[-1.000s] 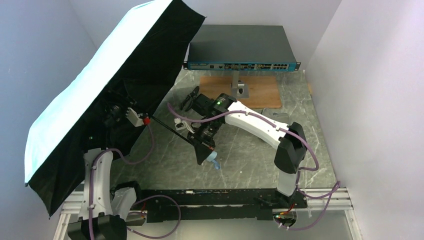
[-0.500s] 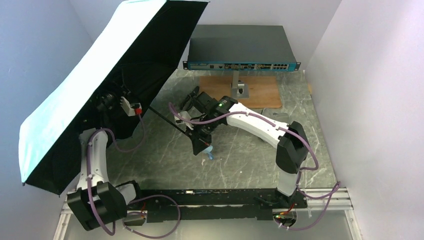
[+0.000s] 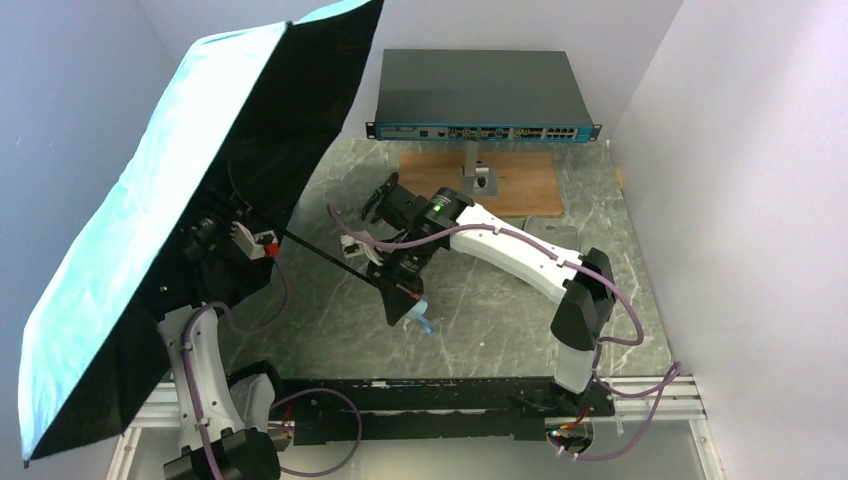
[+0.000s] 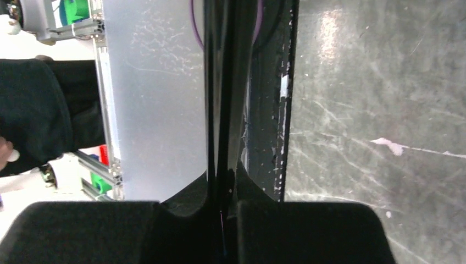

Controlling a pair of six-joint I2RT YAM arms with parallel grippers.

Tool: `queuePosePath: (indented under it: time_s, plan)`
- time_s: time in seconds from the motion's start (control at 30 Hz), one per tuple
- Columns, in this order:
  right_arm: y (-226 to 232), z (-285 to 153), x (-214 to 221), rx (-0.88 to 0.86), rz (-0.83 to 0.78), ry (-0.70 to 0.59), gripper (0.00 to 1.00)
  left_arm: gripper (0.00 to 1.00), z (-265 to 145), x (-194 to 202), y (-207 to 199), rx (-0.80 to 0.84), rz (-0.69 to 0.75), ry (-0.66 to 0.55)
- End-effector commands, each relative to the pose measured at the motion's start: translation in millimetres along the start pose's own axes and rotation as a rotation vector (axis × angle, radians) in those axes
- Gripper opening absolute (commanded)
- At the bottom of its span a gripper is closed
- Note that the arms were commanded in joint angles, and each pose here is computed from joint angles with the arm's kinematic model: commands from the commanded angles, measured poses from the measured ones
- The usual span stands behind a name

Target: Open the umbrella

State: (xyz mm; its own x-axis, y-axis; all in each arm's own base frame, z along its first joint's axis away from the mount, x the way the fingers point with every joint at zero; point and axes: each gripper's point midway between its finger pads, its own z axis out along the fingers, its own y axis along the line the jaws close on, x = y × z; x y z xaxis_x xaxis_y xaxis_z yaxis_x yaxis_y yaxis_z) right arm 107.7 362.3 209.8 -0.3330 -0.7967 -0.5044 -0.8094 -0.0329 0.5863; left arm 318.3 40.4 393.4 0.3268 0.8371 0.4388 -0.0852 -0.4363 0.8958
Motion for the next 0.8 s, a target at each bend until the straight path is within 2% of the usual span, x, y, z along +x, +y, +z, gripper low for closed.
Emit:
queuePosePath:
  time_s: [0.0,0.2,0.33,0.43,0.53,0.63,0.77]
  plan:
    - [19,-10,-20,-0.053,-0.055,-0.066,0.0,0.43,-1,-29,-20,0.066,0.118,-0.095]
    - [22,-12,-24,-0.063,-0.056,-0.091,0.0,0.45,-9,-58,-37,0.111,0.05,-0.184]
    - [22,-14,-25,-0.064,-0.059,-0.097,0.0,0.39,-15,-76,-43,0.126,0.007,-0.239]
    - [23,-15,-23,-0.061,-0.065,-0.096,0.0,0.33,-16,-78,-50,0.145,-0.006,-0.236]
    - [24,-17,-18,-0.054,-0.071,-0.088,0.0,0.24,-15,-65,-52,0.162,-0.027,-0.178]
    - [25,-18,-6,-0.045,-0.078,-0.069,0.0,0.16,-12,-36,-49,0.171,-0.04,-0.068]
    - [20,-16,23,-0.014,-0.082,0.006,0.0,0.13,-8,12,-42,0.143,-0.003,0.111]
